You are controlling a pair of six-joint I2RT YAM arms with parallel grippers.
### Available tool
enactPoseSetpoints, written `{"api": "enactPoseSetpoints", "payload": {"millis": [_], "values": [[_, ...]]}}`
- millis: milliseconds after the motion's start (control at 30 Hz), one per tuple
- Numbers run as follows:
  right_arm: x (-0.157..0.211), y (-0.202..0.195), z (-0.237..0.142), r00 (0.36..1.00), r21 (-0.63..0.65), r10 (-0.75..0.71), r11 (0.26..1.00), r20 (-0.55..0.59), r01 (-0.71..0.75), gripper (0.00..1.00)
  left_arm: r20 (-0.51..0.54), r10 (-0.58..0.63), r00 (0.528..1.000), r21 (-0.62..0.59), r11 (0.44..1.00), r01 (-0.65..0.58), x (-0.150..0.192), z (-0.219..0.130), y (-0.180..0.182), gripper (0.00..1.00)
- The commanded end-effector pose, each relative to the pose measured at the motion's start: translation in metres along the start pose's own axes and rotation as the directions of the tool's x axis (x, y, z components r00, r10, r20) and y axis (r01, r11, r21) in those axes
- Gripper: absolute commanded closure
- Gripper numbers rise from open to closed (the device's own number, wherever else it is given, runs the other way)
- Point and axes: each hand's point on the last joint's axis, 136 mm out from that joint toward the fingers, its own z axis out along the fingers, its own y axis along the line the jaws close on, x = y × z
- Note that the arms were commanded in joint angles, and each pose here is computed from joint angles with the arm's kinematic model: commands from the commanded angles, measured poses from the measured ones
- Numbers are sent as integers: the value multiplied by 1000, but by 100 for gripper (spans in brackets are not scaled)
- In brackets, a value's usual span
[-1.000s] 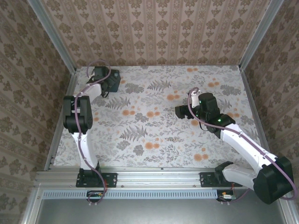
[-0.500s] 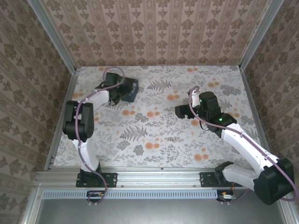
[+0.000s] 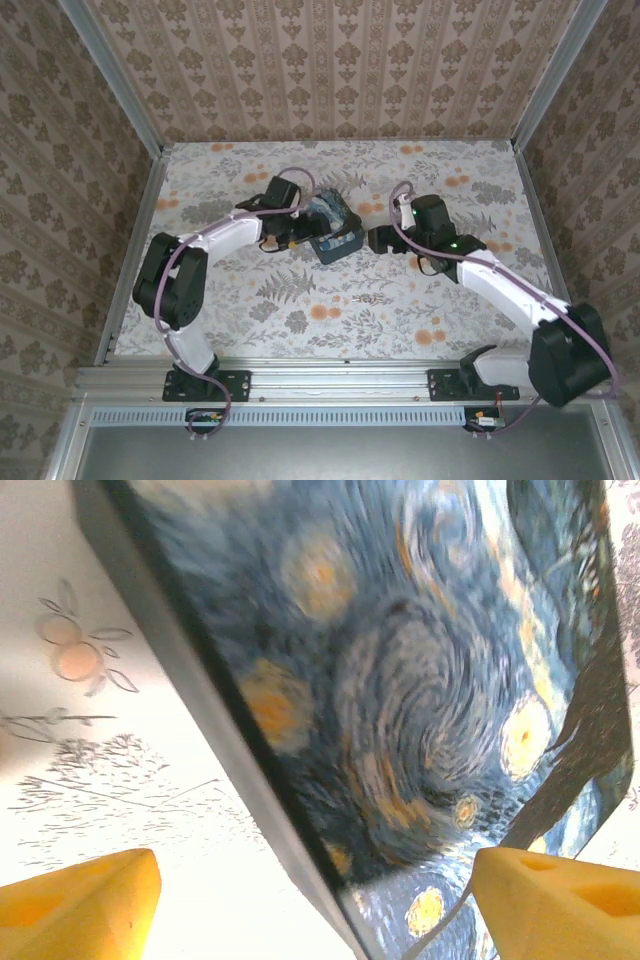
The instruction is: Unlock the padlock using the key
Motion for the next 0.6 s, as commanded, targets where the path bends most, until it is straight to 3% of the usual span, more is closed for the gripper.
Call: {"api": "enactPoseSetpoints", "payload": {"millis": [0, 133, 367, 567], "values": [[-13, 0, 23, 999, -5, 31, 999, 10, -31, 6, 41, 50, 998, 41, 998, -52, -16, -28, -18, 10], [-19, 13, 52, 999, -91, 48, 995, 13, -47, 6, 90, -6, 996, 35, 999, 3, -32, -29, -2, 10], [-35, 33, 91, 999, -200, 43, 979, 2, -42, 6, 81, 69, 994, 135, 988, -80, -60, 2, -22, 13], [-26, 62, 101, 999, -297, 27, 954, -40, -37, 10, 115, 31, 993, 166, 985, -50, -89, 15, -18, 13]]}}
